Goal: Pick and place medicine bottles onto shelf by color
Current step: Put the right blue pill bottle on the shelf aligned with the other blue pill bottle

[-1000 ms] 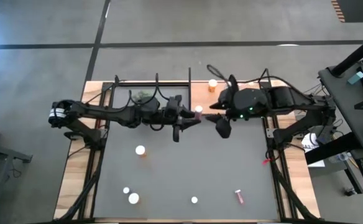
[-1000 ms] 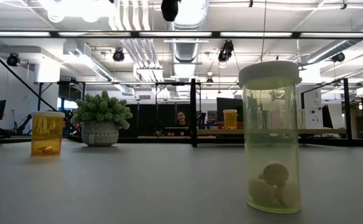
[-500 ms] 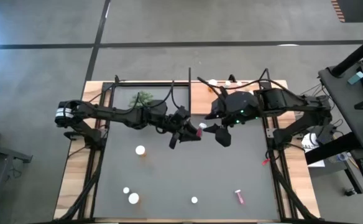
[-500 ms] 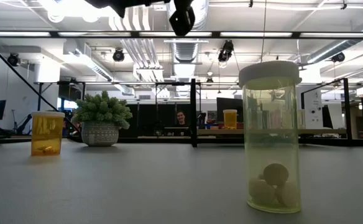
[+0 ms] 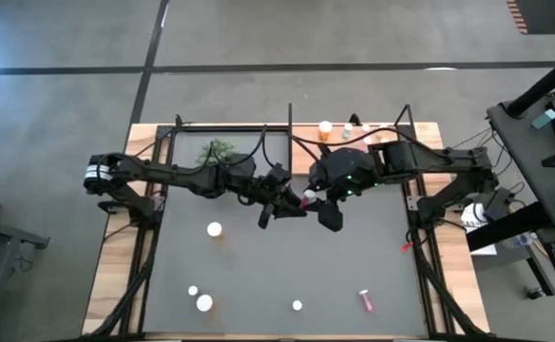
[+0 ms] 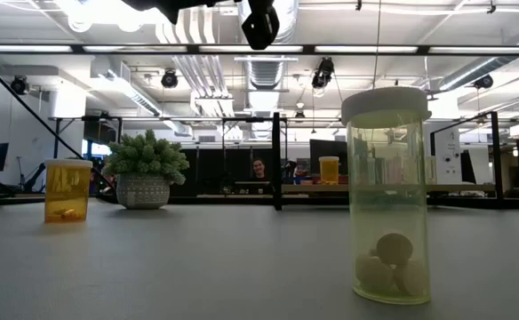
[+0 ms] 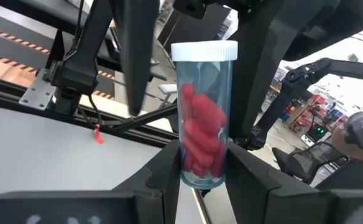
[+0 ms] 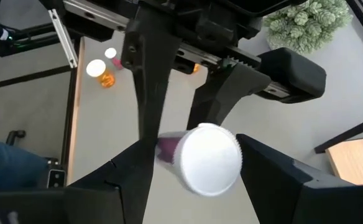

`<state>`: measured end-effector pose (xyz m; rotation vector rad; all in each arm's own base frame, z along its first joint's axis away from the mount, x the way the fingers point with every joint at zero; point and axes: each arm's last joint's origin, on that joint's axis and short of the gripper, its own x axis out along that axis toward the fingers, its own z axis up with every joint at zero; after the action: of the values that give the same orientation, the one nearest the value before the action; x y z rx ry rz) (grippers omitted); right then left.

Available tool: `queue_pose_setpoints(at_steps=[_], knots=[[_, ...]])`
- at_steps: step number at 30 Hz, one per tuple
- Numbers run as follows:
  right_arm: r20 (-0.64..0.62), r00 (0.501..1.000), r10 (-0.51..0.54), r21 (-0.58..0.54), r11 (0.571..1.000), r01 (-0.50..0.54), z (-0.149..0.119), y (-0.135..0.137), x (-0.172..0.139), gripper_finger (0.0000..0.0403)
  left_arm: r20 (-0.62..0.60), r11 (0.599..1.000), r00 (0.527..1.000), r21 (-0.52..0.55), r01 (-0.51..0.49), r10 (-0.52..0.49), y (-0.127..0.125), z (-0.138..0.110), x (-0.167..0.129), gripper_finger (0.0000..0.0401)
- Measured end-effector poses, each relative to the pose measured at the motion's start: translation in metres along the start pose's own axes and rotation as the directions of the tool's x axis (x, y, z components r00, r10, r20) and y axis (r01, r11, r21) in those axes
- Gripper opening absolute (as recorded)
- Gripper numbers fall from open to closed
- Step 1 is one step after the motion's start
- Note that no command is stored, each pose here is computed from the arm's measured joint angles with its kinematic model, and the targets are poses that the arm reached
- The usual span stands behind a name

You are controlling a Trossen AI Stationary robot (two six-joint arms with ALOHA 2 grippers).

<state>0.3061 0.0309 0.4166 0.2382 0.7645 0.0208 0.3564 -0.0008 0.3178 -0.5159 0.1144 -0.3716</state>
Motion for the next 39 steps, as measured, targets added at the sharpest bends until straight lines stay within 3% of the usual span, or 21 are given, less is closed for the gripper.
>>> queue_pose_setpoints(at_steps=[15,24,33,39], knots=[[0.001,1.0,0.006,0.01,1.0,-0.006,0.0,0.0,-0.001,0.0131,-0.001,1.0,1.0,0.006,-0.001,0.001,0.001,-0.001,0.0,0.0091],[-0.001,1.0,0.007,0.019,1.0,-0.007,0.0,0.0,-0.001,0.012,-0.002,1.0,1.0,0.023,-0.002,0.002,0.001,-0.001,0.0,0.0094],[-0.001,1.0,-0.004,0.029,1.0,0.004,0.0,-0.001,-0.001,0.0108,0.007,1.0,1.0,0.024,-0.012,0.011,0.001,0.0,-0.001,0.0165],[-0.02,0.999,-0.041,0.058,0.997,0.042,-0.002,-0.013,-0.012,0.0105,0.043,0.997,0.996,0.025,-0.075,0.074,0.005,0.001,-0.001,0.0207]])
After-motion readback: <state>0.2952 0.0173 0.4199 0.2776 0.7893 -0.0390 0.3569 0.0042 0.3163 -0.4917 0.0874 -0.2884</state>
